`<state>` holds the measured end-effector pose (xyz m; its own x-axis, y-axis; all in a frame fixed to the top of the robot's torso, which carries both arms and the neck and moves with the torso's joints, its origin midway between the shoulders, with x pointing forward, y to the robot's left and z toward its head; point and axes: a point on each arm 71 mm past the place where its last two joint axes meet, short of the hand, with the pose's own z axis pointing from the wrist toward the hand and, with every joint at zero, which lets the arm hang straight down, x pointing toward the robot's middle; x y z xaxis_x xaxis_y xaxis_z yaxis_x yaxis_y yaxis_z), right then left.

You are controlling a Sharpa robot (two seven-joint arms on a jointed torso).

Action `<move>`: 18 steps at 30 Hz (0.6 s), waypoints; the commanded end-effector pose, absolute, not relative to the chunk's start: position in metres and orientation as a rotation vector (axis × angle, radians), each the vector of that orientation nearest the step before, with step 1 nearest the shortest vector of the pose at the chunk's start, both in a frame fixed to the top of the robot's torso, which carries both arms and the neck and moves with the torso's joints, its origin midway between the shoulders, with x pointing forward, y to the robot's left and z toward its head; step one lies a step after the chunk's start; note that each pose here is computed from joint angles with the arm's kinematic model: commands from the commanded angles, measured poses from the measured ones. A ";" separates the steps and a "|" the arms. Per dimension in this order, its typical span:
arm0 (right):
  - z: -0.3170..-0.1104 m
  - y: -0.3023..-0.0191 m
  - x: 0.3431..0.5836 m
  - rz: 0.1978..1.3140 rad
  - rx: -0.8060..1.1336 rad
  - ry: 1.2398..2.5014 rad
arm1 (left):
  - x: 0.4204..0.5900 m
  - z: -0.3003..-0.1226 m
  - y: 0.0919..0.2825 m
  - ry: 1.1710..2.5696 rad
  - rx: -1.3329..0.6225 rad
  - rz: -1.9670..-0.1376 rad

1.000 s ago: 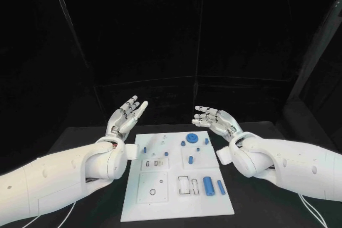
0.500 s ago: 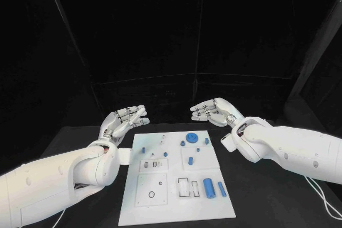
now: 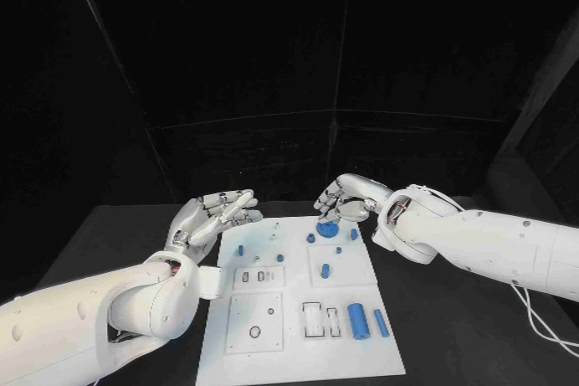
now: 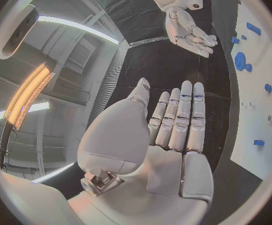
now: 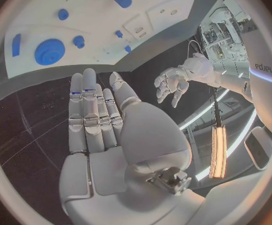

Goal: Assemble the parts on the task board

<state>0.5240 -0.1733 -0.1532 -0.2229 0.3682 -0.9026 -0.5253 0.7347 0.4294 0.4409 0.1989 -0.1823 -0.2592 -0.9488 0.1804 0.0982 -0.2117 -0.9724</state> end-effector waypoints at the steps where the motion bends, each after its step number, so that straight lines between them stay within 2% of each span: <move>1: -0.157 -0.170 0.528 0.666 -0.269 1.649 | 0.439 -0.177 0.193 1.176 -1.096 -1.656; 10: -0.159 -0.160 0.532 0.581 -0.375 1.673 | 0.438 -0.175 0.189 1.181 -1.094 -1.672; 18: -0.160 -0.152 0.534 0.554 -0.415 1.675 | 0.438 -0.175 0.188 1.186 -1.095 -1.678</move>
